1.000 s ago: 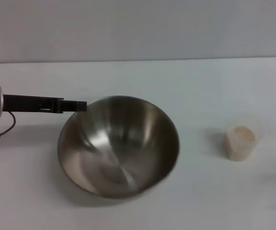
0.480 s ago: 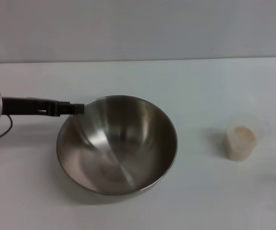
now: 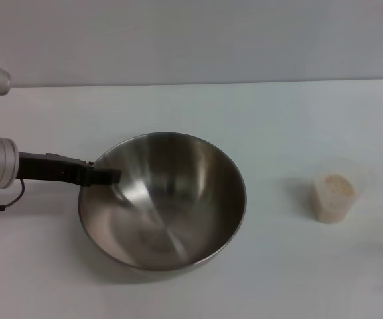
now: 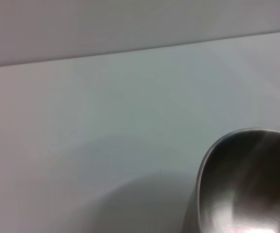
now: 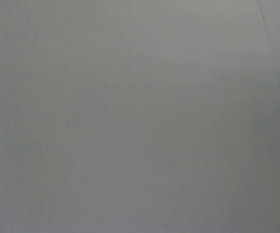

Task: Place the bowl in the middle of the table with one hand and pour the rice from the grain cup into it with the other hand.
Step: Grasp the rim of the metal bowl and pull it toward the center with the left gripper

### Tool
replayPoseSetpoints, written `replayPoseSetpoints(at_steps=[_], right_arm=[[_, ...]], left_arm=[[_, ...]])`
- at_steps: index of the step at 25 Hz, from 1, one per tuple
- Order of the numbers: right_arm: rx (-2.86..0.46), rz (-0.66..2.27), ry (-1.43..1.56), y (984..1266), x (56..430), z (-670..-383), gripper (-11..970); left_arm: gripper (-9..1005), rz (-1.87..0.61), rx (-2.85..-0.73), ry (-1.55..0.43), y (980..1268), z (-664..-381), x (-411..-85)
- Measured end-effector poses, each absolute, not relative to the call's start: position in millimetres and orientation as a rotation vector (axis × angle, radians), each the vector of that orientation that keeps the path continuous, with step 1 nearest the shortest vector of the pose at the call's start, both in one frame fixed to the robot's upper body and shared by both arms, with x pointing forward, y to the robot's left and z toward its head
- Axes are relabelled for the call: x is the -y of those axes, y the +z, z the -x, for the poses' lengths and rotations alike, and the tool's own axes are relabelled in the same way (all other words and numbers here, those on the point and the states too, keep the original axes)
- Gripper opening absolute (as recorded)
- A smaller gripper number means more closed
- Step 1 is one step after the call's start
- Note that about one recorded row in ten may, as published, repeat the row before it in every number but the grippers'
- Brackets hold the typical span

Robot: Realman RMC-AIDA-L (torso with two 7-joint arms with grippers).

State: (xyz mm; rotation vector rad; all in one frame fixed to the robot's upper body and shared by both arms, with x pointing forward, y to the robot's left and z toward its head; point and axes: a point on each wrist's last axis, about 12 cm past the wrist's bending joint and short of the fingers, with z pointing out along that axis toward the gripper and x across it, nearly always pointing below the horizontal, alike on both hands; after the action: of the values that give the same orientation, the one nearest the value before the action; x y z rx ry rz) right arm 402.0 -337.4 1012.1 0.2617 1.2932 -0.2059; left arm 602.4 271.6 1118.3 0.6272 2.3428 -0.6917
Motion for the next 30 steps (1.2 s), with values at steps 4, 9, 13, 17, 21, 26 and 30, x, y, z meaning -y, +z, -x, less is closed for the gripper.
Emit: replayPoseSetpoints(at_steps=[4,9,13,17,21,26,30], right_arm=[[-1.295,-0.262,-0.207,1011.9,337.6,-401.7,826],[-1.296,-0.263,-0.208,1011.7,337.8,-401.1,826],[-1.294,-0.262,-0.206,1011.9,337.6,-401.7,826],[-1.293,-0.261,-0.204,1012.3,337.1,-402.9,826],[-1.292,-0.26,-0.203,1012.5,337.0,-403.5,826],[-1.291,-0.26,-0.203,1012.6,336.9,-403.7,826],[-1.29,-0.259,-0.201,1012.8,336.6,-404.4,825]], left_arm=[[418,-0.631,-2.345,-0.692,1117.9,-602.2,-270.7],[388,-0.639,-2.336,-0.702,1121.0,-602.1,-270.1],[337,-0.643,-2.336,-0.703,1121.6,-602.0,-270.1],[210,-0.65,-2.334,-0.706,1122.7,-602.5,-269.1],[106,-0.66,-2.341,-0.706,1122.0,-602.8,-268.0],[46,-0.671,-2.343,-0.709,1123.1,-603.3,-265.8],[44,-0.626,-2.379,-0.76,1126.5,-605.9,-264.1]])
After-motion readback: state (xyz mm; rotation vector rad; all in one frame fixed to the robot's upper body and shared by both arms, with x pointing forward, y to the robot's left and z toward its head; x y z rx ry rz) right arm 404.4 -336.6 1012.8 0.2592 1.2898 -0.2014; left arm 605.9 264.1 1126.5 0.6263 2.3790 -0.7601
